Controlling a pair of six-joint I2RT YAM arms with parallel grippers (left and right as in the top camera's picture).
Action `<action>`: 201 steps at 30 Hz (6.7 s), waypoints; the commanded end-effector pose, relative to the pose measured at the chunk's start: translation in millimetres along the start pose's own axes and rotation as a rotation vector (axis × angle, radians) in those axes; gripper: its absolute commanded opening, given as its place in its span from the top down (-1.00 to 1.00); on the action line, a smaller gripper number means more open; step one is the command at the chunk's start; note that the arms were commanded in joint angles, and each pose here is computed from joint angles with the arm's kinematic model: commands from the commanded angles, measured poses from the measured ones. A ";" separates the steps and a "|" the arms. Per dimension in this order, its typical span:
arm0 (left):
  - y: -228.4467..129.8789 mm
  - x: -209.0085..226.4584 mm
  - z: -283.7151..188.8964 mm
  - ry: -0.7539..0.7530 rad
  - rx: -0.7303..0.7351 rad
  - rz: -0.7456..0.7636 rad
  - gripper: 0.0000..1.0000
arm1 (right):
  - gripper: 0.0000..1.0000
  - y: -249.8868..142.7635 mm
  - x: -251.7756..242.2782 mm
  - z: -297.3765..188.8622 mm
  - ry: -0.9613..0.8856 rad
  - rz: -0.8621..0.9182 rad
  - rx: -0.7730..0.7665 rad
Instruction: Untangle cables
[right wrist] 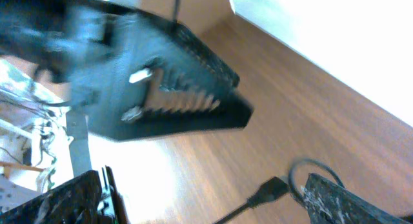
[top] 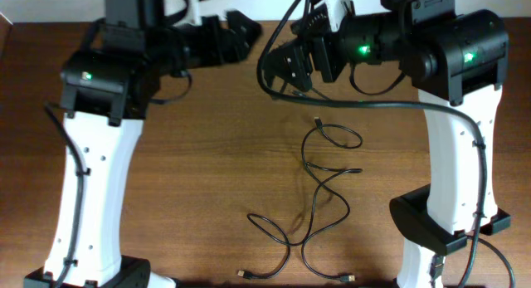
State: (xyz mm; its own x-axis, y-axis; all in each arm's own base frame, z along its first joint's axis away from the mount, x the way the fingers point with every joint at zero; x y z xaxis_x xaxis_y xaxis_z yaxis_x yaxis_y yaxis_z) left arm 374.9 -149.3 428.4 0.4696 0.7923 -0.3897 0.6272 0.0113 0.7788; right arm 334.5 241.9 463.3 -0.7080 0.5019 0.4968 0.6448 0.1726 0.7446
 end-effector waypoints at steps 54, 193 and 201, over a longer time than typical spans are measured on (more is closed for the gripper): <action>-5.6 4.1 -7.4 -0.576 -0.109 0.544 1.00 | -0.98 -3.7 -135.4 -110.2 -0.363 0.458 -0.166; -46.1 62.5 -55.5 0.083 0.185 0.171 -0.97 | -0.97 -199.2 -144.5 16.3 -0.448 0.095 0.849; -47.1 59.5 -55.4 0.063 0.186 0.165 -0.99 | -0.99 -235.9 -198.2 46.5 -0.457 -0.021 0.862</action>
State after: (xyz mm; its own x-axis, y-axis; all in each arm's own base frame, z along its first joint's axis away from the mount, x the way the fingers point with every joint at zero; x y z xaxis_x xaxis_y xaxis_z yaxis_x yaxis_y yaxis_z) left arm 341.2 -67.1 392.6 0.5173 0.8224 -0.2369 0.6690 -0.2159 0.7112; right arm 328.8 150.0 175.2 -0.6445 0.7439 0.1766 0.7611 0.6462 0.0556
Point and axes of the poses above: each gripper's point midway between its finger pads, its own z axis out along the fingers, its own x axis along the line the jaws close on, y = z × x, the point moved 3 cm from there along -z, back along the fingers, and after that the axes turned 14 degrees about z, right-handed, at the moved point
